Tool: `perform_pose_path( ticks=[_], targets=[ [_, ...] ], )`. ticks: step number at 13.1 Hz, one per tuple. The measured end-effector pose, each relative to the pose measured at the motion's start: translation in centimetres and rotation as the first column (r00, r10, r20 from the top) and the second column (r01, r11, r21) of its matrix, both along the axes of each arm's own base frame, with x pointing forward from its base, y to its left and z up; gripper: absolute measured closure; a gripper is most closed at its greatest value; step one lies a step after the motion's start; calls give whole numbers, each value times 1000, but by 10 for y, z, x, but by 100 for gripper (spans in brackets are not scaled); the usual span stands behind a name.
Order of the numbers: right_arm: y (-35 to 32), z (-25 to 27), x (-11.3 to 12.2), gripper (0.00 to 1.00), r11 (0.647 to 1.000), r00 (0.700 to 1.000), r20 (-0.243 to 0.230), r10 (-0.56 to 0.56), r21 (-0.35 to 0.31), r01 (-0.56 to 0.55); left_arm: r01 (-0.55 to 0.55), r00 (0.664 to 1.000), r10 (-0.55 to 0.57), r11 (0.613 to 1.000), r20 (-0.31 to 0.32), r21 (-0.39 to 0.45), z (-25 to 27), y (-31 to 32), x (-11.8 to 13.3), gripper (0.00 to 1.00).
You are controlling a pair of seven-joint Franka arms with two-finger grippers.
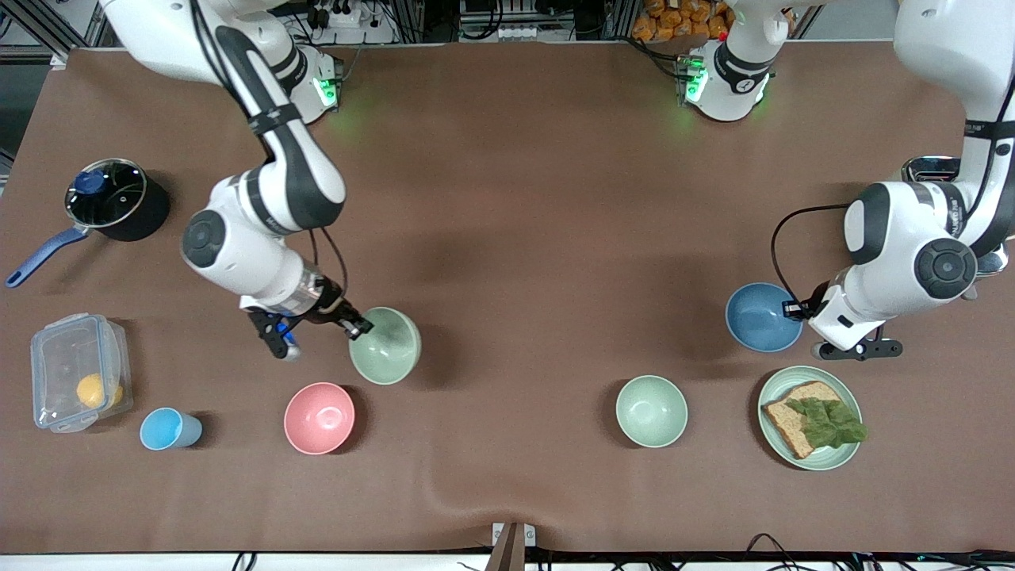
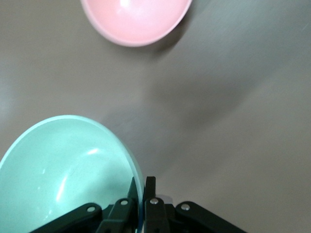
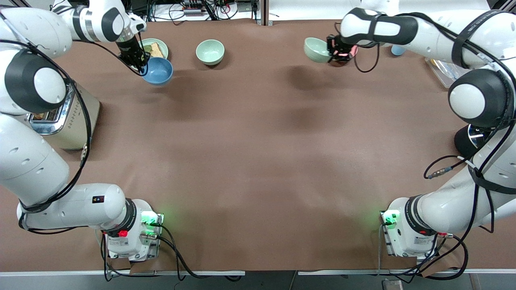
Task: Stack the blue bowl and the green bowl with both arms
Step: 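Slide the green bowl toward the table middle with the right gripper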
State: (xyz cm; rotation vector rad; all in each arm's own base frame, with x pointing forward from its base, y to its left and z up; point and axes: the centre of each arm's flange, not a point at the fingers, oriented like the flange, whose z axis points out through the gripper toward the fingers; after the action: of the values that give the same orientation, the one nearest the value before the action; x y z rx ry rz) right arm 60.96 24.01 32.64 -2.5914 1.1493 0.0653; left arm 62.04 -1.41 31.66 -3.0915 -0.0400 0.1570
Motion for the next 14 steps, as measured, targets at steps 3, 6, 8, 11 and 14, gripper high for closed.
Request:
perform_pose_path(
  ticks=[3, 6, 8, 11, 14],
  targets=[
    [64, -2, -8, 94, 998, 999, 18, -51, 29, 51, 17, 1000, -17, 1000, 15, -3, 19, -11, 0, 95],
    [130, -18, -20, 94, 997, 997, 29, -71, 14, 70, 29, 1000, -29, 1000, 12, -7, 30, -22, 2, 95],
    [153, -34, -22, 94, 996, 995, 46, -84, -35, 85, 30, 1000, -30, 999, 10, -21, 37, -31, 4, 95],
    [171, -58, -19, 94, 992, 993, 51, -104, -65, 107, 13, 1000, -12, 998, 7, -57, 40, -37, 4, 95],
    [193, -77, -27, 94, 992, 991, 71, -113, -52, 117, 4, 1000, -4, 996, 3, -86, 40, -43, 4, 95]
  ],
)
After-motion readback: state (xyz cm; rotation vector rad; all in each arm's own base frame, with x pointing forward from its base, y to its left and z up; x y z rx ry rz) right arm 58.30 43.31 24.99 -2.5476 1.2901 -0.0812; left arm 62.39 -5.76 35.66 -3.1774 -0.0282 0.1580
